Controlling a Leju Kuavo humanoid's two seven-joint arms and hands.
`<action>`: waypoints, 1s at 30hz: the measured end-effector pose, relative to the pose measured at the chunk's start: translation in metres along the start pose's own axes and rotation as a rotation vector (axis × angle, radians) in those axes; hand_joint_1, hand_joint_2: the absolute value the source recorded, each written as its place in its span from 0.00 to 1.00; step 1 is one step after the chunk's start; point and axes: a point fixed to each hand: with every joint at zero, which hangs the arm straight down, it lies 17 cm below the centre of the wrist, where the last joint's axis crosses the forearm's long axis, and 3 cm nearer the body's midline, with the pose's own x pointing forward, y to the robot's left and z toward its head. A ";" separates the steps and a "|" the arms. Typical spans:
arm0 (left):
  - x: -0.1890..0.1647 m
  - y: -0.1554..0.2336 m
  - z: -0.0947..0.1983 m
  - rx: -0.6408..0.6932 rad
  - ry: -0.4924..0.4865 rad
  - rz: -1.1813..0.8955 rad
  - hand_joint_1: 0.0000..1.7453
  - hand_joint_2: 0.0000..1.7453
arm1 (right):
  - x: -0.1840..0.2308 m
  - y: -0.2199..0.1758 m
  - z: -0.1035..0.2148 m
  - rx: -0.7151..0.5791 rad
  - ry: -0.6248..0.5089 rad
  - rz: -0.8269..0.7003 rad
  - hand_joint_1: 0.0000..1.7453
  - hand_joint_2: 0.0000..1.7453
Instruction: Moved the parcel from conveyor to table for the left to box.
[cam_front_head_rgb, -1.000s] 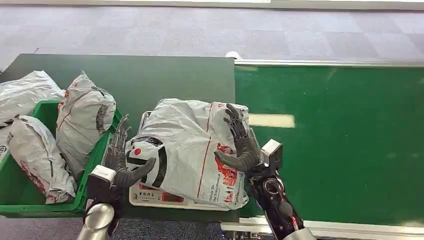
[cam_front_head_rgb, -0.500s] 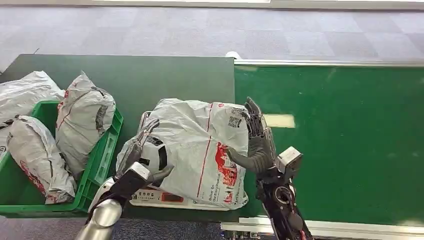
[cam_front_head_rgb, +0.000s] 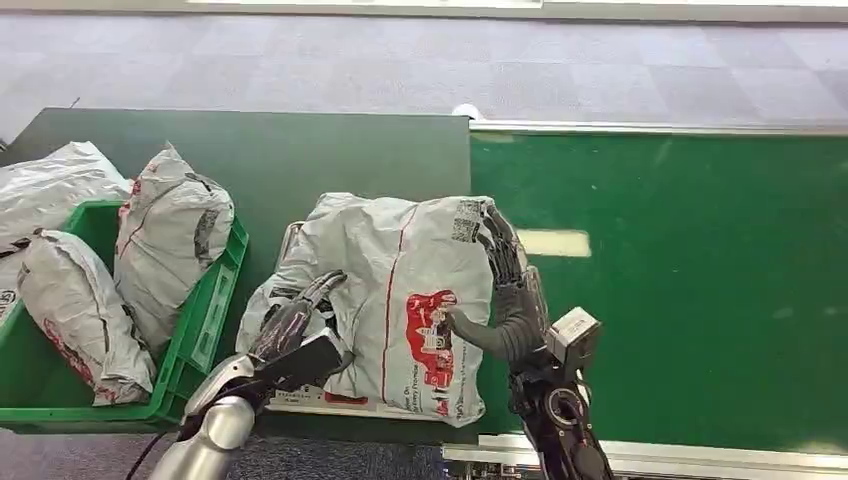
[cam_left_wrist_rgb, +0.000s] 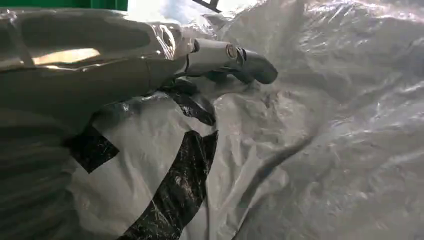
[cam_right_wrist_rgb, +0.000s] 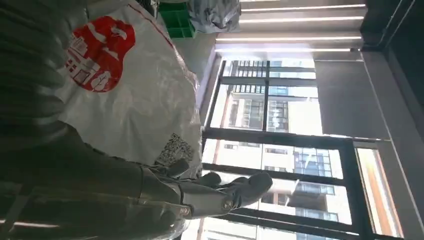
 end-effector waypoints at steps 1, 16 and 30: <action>-0.002 -0.005 0.000 -0.020 0.003 -0.003 0.75 1.00 | -0.002 0.000 0.000 0.000 0.007 0.000 0.00 1.00; 0.020 0.008 -0.007 0.054 -0.134 -0.010 1.00 1.00 | -0.013 -0.004 0.009 -0.024 0.057 0.006 0.00 1.00; 0.085 0.098 0.019 0.541 -0.378 -0.087 1.00 1.00 | -0.014 -0.012 0.014 -0.057 0.059 -0.010 0.00 1.00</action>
